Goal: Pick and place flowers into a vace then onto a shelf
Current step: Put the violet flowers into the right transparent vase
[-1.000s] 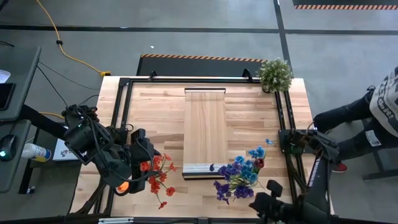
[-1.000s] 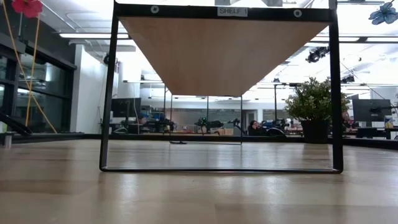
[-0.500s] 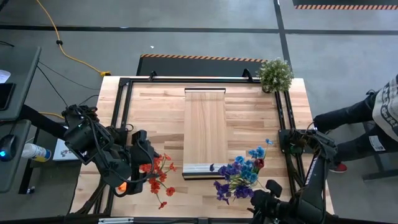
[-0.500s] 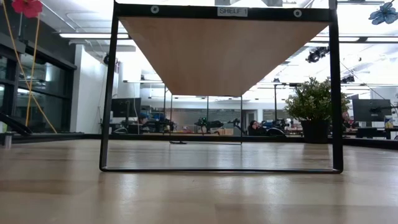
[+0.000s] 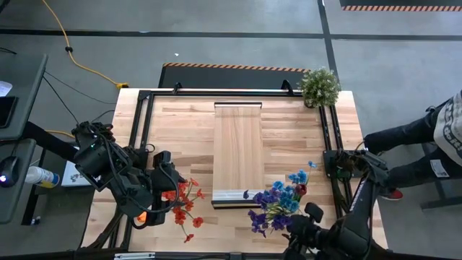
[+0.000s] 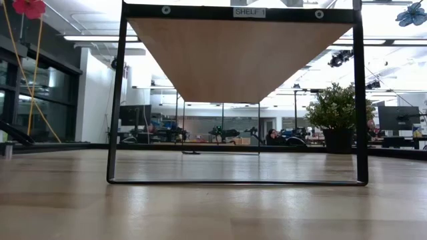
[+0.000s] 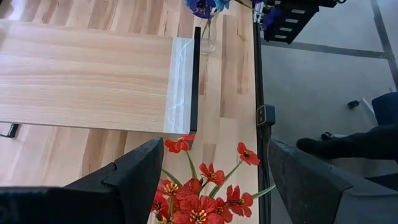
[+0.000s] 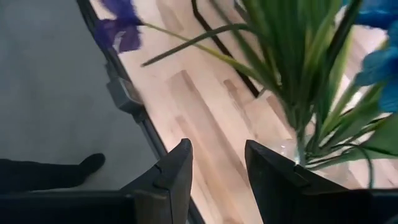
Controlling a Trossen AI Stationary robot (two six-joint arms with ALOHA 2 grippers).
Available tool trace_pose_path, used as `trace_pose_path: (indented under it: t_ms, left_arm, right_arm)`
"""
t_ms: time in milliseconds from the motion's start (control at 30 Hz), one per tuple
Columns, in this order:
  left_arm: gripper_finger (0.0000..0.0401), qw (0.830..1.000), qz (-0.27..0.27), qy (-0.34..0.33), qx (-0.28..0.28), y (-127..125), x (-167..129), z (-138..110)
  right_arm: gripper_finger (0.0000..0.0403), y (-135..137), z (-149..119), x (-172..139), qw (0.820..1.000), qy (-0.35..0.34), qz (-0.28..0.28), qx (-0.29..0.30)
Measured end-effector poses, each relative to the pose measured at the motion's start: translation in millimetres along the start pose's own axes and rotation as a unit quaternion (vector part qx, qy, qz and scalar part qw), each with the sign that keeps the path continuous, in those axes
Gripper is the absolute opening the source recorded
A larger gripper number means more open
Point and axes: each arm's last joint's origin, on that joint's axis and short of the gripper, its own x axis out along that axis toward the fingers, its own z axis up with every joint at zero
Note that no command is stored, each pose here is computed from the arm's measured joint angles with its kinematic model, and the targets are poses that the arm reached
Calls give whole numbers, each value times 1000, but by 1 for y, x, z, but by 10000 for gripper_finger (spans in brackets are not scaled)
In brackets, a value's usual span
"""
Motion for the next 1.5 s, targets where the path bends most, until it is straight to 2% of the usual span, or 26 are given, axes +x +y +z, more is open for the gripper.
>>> trace_pose_path:
  t_ms: [167, 433, 1167, 1300, 1500]
  left_arm:
    - [321, 1000, 0, 0, 0, 0, 0, 0]
    - [321, 1000, -5, 4, 14, 0, 0, 0]
    - [321, 999, -31, 25, 36, -2, 0, -2]
    - [321, 999, -31, 25, 37, -2, 0, -2]
    - [321, 999, -31, 25, 37, -2, 0, -2]
  right_arm:
    - [138, -6, 0, 1, 1000, 18, -26, 2]
    - [138, -10, 3, 2, 999, 9, -49, -6]
    - [136, -13, 19, 10, 997, -31, -65, -15]
    - [118, -13, 20, 11, 998, -23, -65, -9]
    - [70, -13, 20, 11, 998, -23, -66, -9]
